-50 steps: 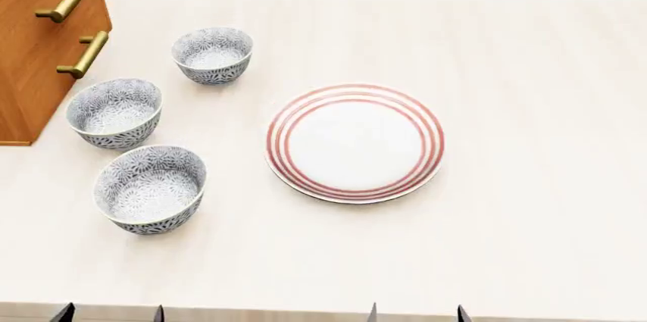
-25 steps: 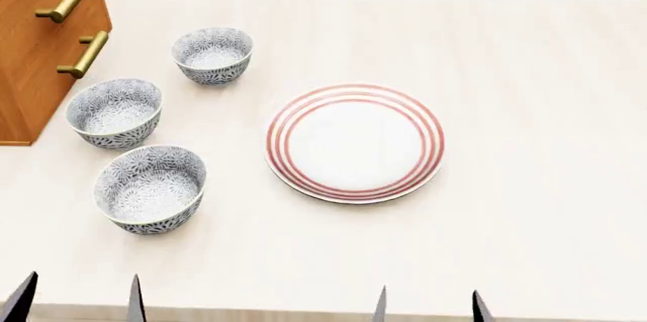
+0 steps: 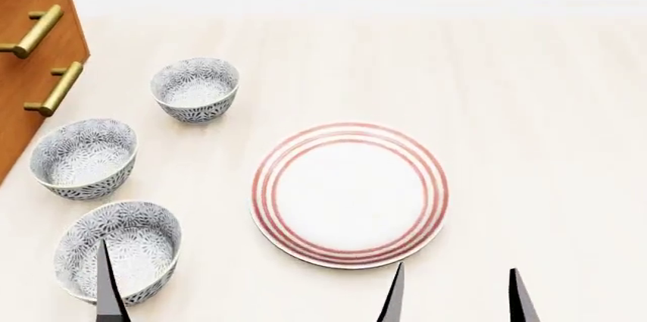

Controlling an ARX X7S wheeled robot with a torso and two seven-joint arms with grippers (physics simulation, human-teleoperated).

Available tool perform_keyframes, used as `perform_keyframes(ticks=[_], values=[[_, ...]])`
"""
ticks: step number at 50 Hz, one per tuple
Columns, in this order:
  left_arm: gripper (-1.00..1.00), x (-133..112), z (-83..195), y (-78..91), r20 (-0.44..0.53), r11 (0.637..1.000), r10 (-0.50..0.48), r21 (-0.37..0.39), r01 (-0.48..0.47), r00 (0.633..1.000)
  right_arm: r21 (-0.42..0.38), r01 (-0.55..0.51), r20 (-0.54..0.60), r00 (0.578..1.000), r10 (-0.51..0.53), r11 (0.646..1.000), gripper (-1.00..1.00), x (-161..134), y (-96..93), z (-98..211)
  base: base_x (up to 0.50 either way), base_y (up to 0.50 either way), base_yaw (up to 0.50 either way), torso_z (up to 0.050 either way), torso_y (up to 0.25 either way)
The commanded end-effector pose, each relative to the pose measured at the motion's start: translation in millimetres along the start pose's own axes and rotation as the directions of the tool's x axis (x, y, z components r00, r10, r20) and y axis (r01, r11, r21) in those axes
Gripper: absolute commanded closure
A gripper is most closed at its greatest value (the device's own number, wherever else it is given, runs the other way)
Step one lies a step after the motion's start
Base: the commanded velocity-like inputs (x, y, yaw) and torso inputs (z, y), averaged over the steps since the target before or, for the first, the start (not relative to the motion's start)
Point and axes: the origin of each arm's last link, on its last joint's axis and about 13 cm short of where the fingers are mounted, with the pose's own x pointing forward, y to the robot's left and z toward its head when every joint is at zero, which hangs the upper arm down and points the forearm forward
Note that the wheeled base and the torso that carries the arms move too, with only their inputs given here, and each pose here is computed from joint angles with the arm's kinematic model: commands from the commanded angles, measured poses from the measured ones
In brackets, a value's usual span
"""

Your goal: Pick up the bowl and put it in the front on the plate.

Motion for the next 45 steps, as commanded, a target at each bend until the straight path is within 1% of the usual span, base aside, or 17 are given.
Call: perform_keyframes(ticks=[1, 41, 42, 43, 45], values=[[-1.0, 1.1, 3.7, 0.4, 0.037, 1.0, 0.006, 0.019, -0.007, 0.999, -0.016, -0.008, 0.044, 0.999, 0.009, 1.0, -1.0, 1.9, -0.2, 4.1, 0.5, -0.03, 0.0, 0.0, 0.0], [-1.0, 3.0, 6.2, -0.4, 0.048, 1.0, 0.003, 0.028, -0.004, 0.999, -0.031, -0.022, 0.074, 0.997, 0.024, 0.999, -1.0, 4.4, 1.2, 8.1, 0.5, -0.04, 0.0, 0.0, 0.0], [-1.0, 2.9, 5.8, -0.4, 0.048, 1.0, 0.002, 0.028, -0.004, 0.999, -0.031, -0.023, 0.076, 0.997, 0.025, 0.999, -1.0, 4.3, 1.3, 8.3, 0.5, -0.02, 0.0, 0.0, 0.0], [-1.0, 2.9, 5.5, -0.5, 0.049, 1.0, 0.002, 0.029, -0.004, 0.999, -0.012, -0.027, 0.091, 0.995, 0.028, 1.0, -1.0, 3.8, 1.5, 8.9, 0.5, -0.02, 0.0, 0.0, 0.0], [-1.0, 3.0, 6.4, -0.7, 0.049, 1.0, 0.001, 0.029, -0.002, 0.999, -0.016, -0.036, 0.094, 0.995, 0.038, 0.999, -1.0, 4.3, 2.1, 10.2, 0.16, -0.01, 0.0, 0.0, 0.0]])
